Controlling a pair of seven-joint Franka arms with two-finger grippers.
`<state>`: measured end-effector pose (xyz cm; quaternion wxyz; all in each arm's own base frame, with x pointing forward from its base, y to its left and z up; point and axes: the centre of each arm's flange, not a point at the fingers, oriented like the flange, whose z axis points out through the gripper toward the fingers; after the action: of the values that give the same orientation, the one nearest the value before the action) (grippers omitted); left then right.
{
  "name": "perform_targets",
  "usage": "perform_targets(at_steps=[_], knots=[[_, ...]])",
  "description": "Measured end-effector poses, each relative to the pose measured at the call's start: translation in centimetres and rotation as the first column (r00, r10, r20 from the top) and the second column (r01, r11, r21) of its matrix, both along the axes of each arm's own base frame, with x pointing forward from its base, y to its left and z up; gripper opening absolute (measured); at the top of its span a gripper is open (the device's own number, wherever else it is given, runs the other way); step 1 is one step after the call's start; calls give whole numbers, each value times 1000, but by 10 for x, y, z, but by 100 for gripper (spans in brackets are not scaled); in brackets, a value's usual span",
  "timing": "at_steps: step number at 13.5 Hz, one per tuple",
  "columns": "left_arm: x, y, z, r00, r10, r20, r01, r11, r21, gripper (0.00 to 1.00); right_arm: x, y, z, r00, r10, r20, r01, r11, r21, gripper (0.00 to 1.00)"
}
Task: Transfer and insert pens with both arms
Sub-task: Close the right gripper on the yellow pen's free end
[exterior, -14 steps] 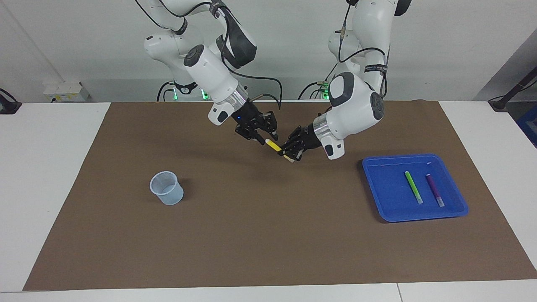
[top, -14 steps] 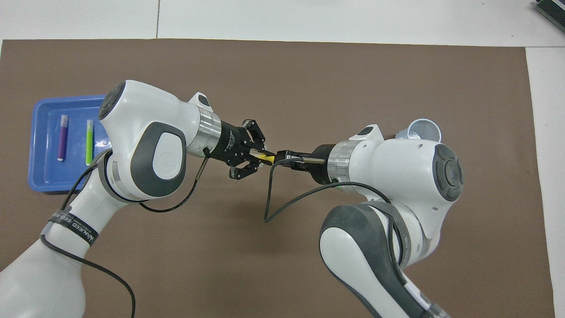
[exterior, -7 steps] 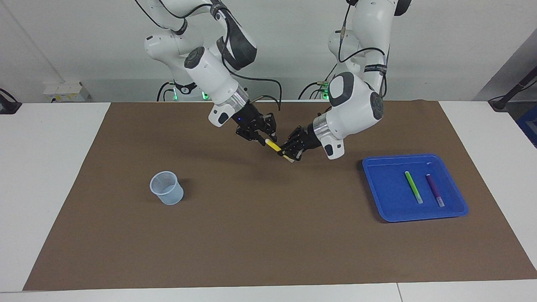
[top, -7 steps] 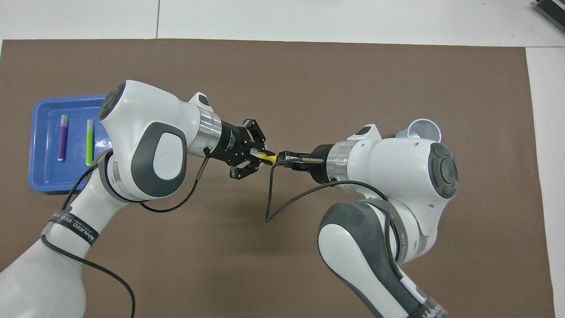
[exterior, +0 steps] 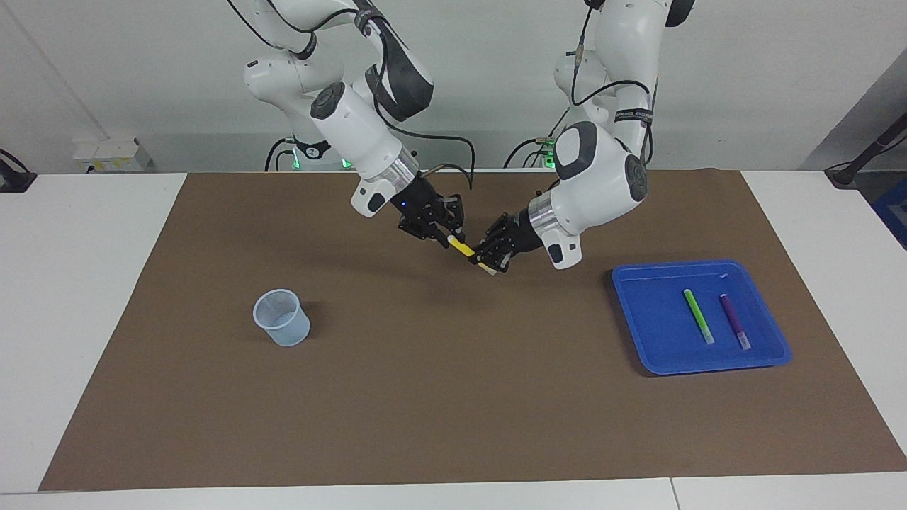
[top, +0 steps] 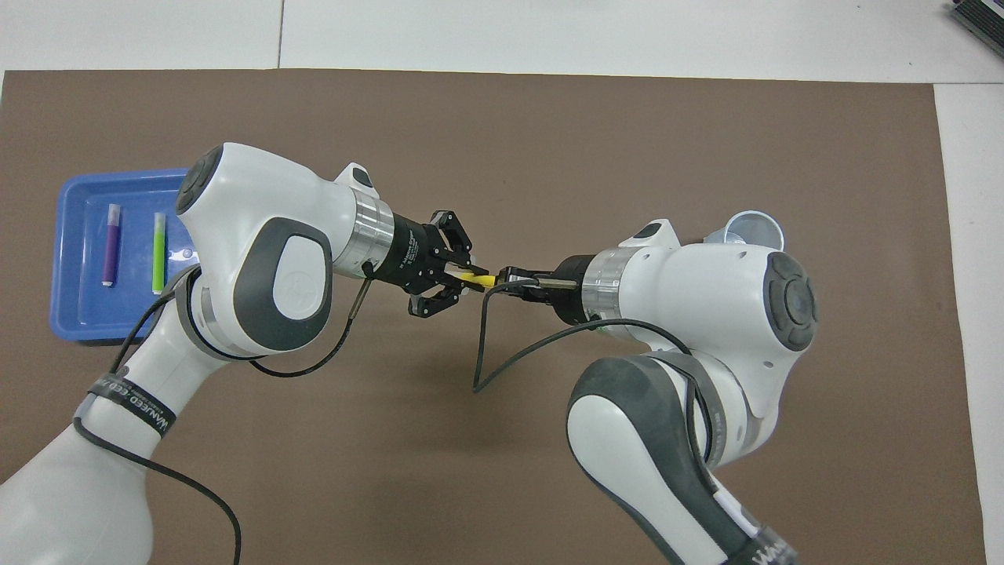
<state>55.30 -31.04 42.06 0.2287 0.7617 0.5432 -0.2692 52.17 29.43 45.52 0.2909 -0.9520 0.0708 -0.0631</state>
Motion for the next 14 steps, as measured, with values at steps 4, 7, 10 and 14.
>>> perform_targets(at_steps=[4, 7, 10, 14], knots=[[0, 0, 0, 1000, 1, 0, -1, 1000, 0, 17, 0, 0, 0, 1000, 0, 1, 0, 1000, 1, 28], [0, 0, 0, 1000, 1, 0, -1, 1000, 0, 17, 1, 0, 0, 1000, 0, 1, 0, 1000, 1, 26], [0, 0, 0, 1000, 2, 0, -2, 1000, 0, 17, 1, 0, 0, 1000, 0, 1, 0, 1000, 1, 26], [0, 0, -1, 1000, 4, -1, -4, 1000, -1, 17, 1, 1, 2, 1000, 3, 6, -3, 1000, 3, 20]])
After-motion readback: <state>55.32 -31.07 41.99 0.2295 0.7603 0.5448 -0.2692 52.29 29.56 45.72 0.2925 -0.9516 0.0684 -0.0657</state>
